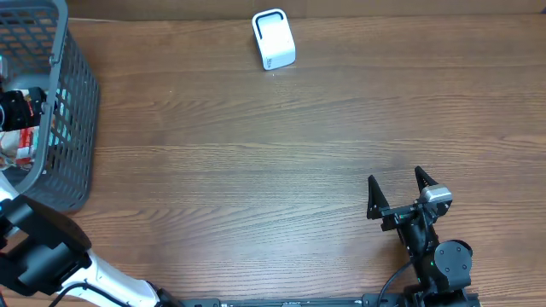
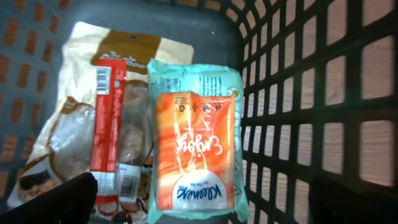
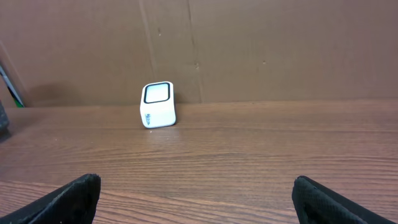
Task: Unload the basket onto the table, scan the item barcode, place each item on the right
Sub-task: 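Move the left gripper left into the grey basket, then grasp the orange-and-teal wet-wipe packet in the basket with the left gripper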
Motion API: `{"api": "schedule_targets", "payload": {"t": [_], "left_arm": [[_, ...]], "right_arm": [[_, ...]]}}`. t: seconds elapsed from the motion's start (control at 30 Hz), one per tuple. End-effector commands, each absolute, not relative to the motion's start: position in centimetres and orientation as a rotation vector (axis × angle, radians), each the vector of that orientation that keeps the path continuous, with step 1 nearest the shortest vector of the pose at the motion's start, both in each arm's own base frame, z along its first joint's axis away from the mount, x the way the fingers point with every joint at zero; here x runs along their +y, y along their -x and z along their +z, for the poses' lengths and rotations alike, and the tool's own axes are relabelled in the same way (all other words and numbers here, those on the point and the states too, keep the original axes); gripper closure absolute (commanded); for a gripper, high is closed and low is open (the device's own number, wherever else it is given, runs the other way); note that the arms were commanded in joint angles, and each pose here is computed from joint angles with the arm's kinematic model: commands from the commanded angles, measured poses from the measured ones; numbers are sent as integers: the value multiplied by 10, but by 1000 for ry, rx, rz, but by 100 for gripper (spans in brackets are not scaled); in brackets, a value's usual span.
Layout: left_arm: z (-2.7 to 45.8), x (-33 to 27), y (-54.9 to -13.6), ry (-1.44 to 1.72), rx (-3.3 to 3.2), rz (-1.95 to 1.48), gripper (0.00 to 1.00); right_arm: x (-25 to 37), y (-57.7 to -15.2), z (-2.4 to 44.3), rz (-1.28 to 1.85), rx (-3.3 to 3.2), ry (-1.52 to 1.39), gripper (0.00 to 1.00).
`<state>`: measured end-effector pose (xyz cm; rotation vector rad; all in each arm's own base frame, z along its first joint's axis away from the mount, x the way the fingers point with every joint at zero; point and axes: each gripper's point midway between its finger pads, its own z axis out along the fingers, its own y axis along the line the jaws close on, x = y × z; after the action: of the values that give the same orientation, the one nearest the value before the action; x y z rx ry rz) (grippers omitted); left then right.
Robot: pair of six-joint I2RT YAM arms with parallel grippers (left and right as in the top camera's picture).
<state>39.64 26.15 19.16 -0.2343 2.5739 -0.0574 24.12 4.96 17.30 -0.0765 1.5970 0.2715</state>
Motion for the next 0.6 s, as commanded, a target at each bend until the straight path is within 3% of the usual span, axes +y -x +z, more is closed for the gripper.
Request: {"api": "schedule_targets", "payload": {"t": [0.0, 0.57], "left_arm": [[178, 260, -405, 185, 2595, -77, 0], [102, 269, -409, 247, 2731, -145, 0]], "right_arm": [[48, -242, 170, 262, 1597, 72, 0], [48, -242, 170, 262, 1597, 72, 0]]}}
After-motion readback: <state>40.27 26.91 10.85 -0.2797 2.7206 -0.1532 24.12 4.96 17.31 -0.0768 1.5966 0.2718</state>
